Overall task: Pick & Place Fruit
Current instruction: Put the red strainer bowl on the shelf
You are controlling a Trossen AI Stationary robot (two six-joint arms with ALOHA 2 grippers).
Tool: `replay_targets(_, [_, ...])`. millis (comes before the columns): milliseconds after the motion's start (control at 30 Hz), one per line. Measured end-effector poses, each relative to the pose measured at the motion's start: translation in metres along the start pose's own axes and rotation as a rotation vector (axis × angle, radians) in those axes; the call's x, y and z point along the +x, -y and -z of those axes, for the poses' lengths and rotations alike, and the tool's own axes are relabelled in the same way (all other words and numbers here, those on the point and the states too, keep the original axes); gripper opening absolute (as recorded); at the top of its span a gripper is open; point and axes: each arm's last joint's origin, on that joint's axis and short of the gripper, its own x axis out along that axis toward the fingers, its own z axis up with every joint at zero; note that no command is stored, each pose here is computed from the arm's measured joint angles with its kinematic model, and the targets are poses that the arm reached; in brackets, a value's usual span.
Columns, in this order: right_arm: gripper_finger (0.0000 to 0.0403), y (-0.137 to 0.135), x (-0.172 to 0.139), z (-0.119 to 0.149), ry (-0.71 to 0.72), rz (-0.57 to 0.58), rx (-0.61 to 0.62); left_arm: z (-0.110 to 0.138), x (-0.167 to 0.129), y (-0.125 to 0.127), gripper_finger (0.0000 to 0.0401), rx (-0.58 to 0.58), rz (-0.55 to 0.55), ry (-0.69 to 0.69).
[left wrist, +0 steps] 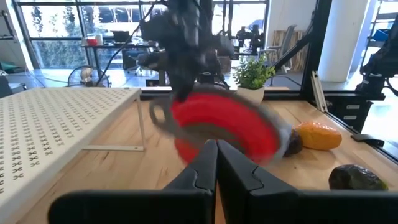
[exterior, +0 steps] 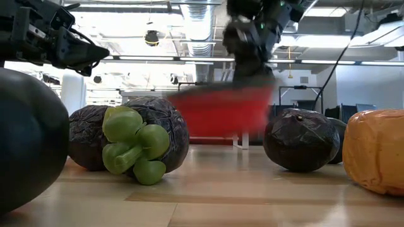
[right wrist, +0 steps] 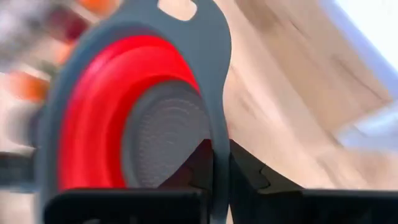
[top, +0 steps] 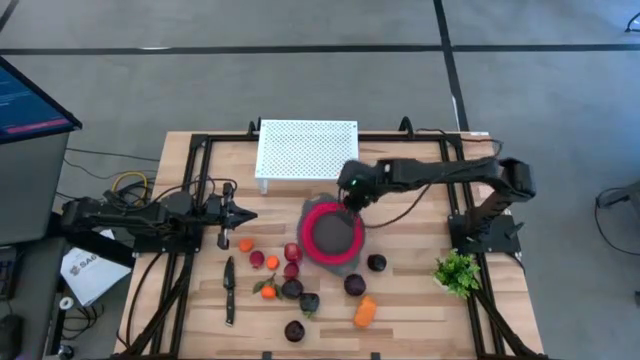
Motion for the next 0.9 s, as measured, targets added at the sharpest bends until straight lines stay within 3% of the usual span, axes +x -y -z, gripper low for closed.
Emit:
replay_targets(200, [0.0032,0.004,-0.040,-0.025,0.242,-0.154,0.042,0.000,0.000,0.000,0.0001,-0.007,0.000,0.004])
replay_targets(400, [0.0011,0.042,-0.073,-0.049,0.462,-0.115,0.168,-0.001,0.000,0.000,0.0001,-0.008,0.000,0.007])
replay_targets(533, [0.0021,0.076,-0.083,-0.069,0.602,-0.115,0.281,-0.001,0.000,0.000,0.0001,-0.008,0.000,0.013])
replay_targets(700, [0.0030,0.098,-0.070,-0.102,0.609,-0.132,0.331,-0.002,0.000,0.000,0.0001,-0.008,0.000,0.022])
replay_targets(900, [0.0013,0.107,-0.063,-0.141,0.588,-0.126,0.292,-0.003,0.000,0.000,0.0001,-0.008,0.000,0.027])
